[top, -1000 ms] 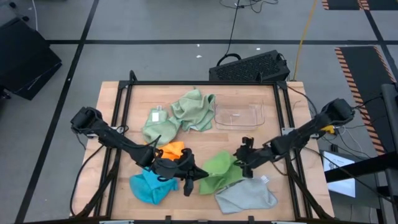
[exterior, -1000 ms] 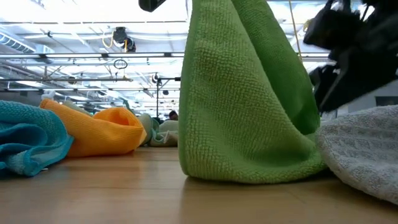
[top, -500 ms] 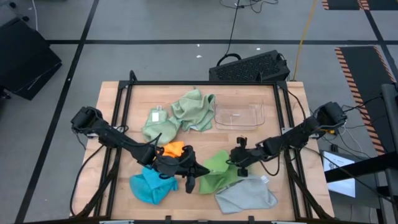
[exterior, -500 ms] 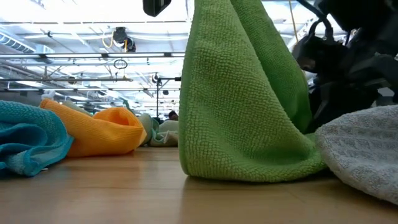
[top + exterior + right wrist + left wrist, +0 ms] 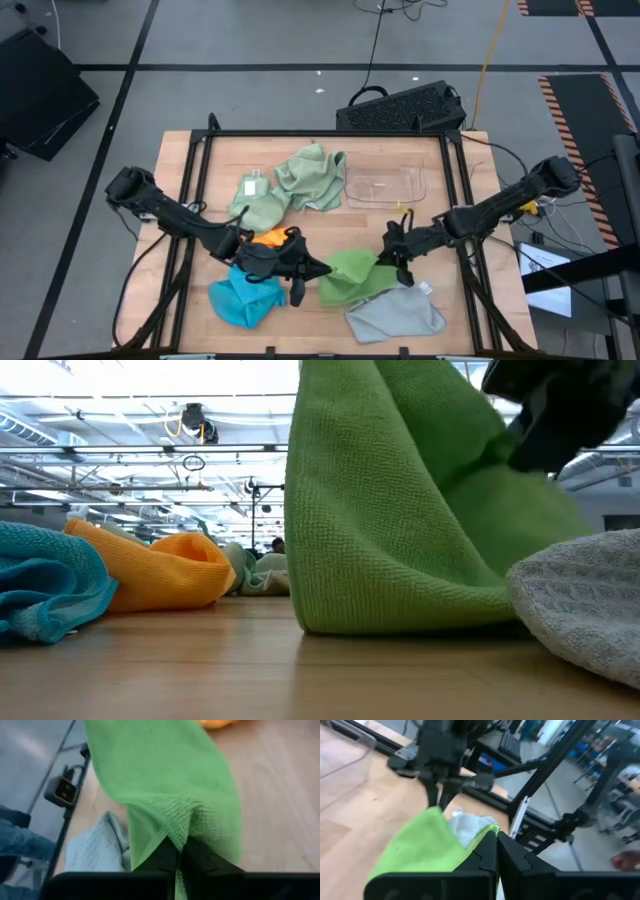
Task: Fold microfiber towels
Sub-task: Fold the green microfiber cloth
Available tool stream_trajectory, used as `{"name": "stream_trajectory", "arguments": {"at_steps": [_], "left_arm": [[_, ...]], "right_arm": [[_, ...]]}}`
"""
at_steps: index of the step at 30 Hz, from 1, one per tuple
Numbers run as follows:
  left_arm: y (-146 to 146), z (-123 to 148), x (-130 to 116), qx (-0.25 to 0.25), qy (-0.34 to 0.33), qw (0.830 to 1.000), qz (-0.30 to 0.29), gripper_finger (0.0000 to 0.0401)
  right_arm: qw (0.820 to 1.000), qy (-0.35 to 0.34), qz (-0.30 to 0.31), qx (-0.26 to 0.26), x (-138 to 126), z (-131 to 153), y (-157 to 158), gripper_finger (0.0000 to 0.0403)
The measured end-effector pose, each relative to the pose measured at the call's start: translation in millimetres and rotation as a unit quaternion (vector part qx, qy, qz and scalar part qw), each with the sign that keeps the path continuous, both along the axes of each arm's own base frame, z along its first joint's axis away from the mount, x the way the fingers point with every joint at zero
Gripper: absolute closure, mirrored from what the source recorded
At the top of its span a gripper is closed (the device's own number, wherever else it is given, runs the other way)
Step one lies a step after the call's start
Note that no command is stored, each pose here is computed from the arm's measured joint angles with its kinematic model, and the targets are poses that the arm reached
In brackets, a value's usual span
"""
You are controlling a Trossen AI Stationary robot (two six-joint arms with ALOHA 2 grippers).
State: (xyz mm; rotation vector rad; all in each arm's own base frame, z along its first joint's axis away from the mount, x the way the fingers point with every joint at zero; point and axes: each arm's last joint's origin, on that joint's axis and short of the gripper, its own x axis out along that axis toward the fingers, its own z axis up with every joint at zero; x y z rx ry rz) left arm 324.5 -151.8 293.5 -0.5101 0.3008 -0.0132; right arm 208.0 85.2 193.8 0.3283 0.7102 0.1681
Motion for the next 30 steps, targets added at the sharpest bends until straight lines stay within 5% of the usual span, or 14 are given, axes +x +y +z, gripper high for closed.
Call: {"name": "stream_trajectory", "arguments": {"at_steps": [5,10,19,25,30], "left_arm": [[5,-1,-2,0.014,0.019,1.0,-0.004,0.0398],[6,0,-2,0.012,0.017,1.0,-0.003,0.0394],[7,2,-2,0.005,0.015,1.0,0.001,0.039],[17,35,-19,0.039,-0.041,0.998,-0.009,0.0397],[33,68,-43,0.118,-0.088,0.988,0.053,0.0393]], "right_arm": [[1.0,-0.011,-0.013,0.02,-4,8,-3,0.0359],[0.998,-0.007,0.004,0.054,-4,10,-2,0.0397],[0.997,0.006,-0.027,0.067,-6,14,-5,0.0401],[0.997,0.011,-0.033,0.066,-6,73,-7,0.0402],[0.997,0.046,-0.057,0.014,-14,129,-17,0.0402]]}}
